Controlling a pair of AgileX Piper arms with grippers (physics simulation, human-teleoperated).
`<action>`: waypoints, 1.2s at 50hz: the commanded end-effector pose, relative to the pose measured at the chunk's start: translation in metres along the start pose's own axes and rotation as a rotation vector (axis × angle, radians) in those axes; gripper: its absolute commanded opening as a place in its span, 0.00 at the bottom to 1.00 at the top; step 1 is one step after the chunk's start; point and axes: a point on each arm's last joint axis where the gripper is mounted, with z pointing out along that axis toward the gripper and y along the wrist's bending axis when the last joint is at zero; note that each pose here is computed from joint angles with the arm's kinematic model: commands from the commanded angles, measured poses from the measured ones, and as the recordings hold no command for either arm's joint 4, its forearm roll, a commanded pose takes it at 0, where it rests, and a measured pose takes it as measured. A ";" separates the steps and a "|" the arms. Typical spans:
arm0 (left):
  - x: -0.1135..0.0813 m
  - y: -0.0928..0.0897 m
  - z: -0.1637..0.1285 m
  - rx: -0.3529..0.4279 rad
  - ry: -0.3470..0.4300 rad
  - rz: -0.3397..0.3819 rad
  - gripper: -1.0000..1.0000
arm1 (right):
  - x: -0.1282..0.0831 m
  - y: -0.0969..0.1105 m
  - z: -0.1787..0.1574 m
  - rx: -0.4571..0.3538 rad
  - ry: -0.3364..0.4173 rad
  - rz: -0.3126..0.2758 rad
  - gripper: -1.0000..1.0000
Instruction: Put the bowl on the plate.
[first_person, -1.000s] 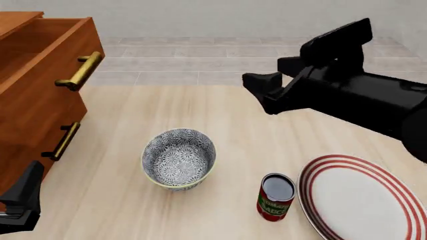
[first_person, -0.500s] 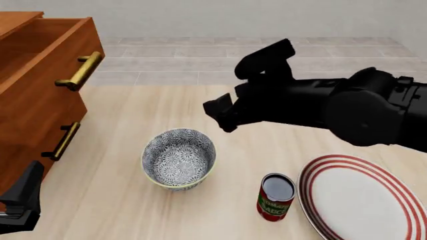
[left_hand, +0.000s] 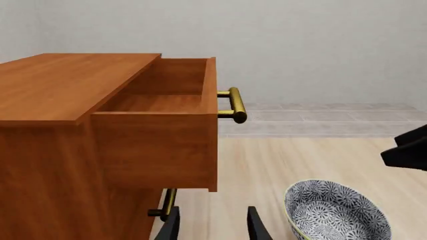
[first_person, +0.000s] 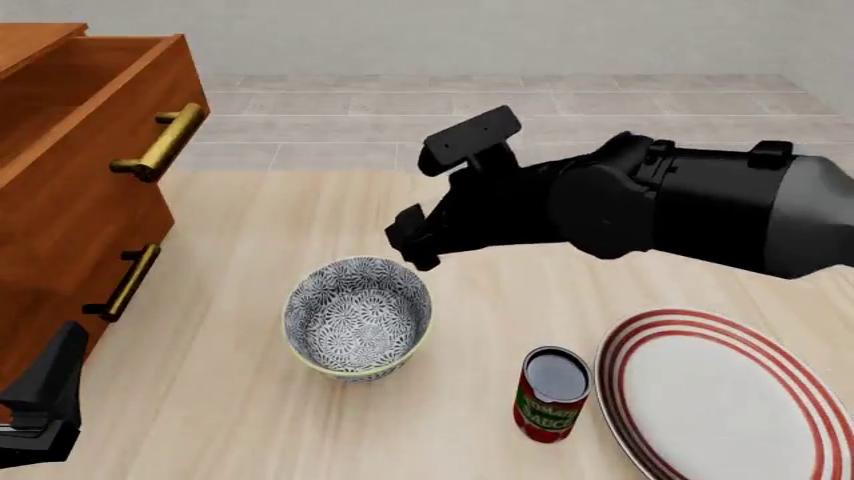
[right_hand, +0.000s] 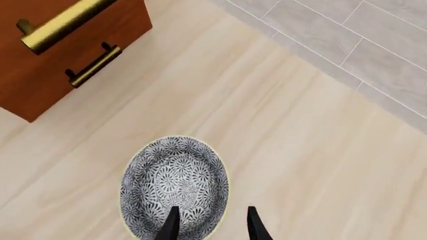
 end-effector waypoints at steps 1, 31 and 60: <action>0.000 0.000 0.000 0.000 0.000 0.000 1.00 | 0.007 -0.006 0.033 0.013 0.066 -0.006 1.00; 0.000 0.000 0.000 0.000 0.000 0.000 1.00 | 0.030 -0.020 0.079 0.038 0.154 0.011 1.00; 0.000 0.000 0.000 0.000 0.000 0.000 1.00 | 0.058 -0.018 0.110 0.035 0.210 0.033 1.00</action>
